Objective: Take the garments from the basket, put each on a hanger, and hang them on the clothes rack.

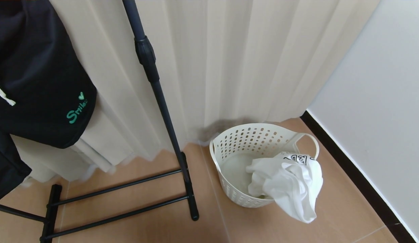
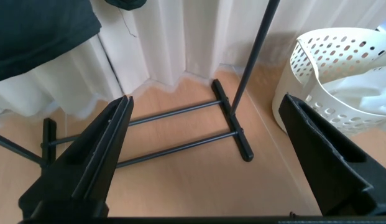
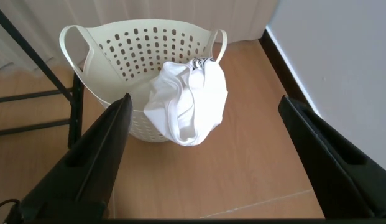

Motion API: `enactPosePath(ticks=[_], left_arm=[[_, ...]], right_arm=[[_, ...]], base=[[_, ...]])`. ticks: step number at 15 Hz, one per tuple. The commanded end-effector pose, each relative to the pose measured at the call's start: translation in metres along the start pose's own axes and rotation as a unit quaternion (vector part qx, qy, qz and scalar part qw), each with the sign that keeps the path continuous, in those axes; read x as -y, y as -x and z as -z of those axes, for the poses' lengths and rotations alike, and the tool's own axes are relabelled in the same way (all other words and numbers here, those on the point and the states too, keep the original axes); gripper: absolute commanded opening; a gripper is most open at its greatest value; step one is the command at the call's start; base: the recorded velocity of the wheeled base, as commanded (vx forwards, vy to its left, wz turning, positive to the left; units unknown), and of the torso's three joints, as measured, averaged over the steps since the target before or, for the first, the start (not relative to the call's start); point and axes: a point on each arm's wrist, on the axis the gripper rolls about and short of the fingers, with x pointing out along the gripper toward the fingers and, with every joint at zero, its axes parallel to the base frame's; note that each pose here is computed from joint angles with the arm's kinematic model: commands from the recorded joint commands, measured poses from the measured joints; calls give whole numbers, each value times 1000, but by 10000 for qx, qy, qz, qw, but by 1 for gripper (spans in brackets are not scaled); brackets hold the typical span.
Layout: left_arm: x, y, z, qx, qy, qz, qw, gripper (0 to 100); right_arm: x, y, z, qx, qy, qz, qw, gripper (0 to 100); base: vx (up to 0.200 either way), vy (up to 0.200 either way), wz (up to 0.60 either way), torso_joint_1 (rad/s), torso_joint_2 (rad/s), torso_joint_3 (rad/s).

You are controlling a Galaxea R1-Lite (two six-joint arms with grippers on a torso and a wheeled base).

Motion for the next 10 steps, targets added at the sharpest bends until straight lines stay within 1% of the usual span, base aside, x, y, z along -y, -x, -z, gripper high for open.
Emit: enactPosePath(ticks=[1, 3, 5, 6, 8, 9, 10], left_arm=[[0, 0, 0, -5, 9, -1, 10000, 100], [0, 0, 0, -5, 9, -8, 10000, 100], [0, 0, 0, -5, 9, -8, 10000, 100], [0, 0, 0, -5, 16, -16, 10000, 100], [0, 0, 0, -5, 8, -24, 10000, 100], [0, 0, 0, -5, 9, -16, 10000, 100], [0, 0, 0, -5, 9, -16, 10000, 100]], right_arm=[[0, 0, 0, 1, 0, 0, 10000, 100], [0, 0, 0, 1, 8, 0, 10000, 100], [0, 0, 0, -30, 14, 15, 10000, 100], [0, -1, 0, -145, 26, 6, 9999, 100], [0, -14, -4, -914, 178, -170, 9955, 100], [0, -20, -6, -1237, 278, -451, 9909, 100], [0, -27, -11, -1521, 373, -619, 9857, 100]], base=[[0, 0, 0, -2, 2, -198], [0, 0, 0, 0, 7, -202], [0, 0, 0, 0, 5, -90], [0, 0, 0, 0, 0, 0], [0, 0, 0, 0, 0, 0], [0, 0, 0, 0, 0, 0], [0, 0, 0, 0, 0, 0]])
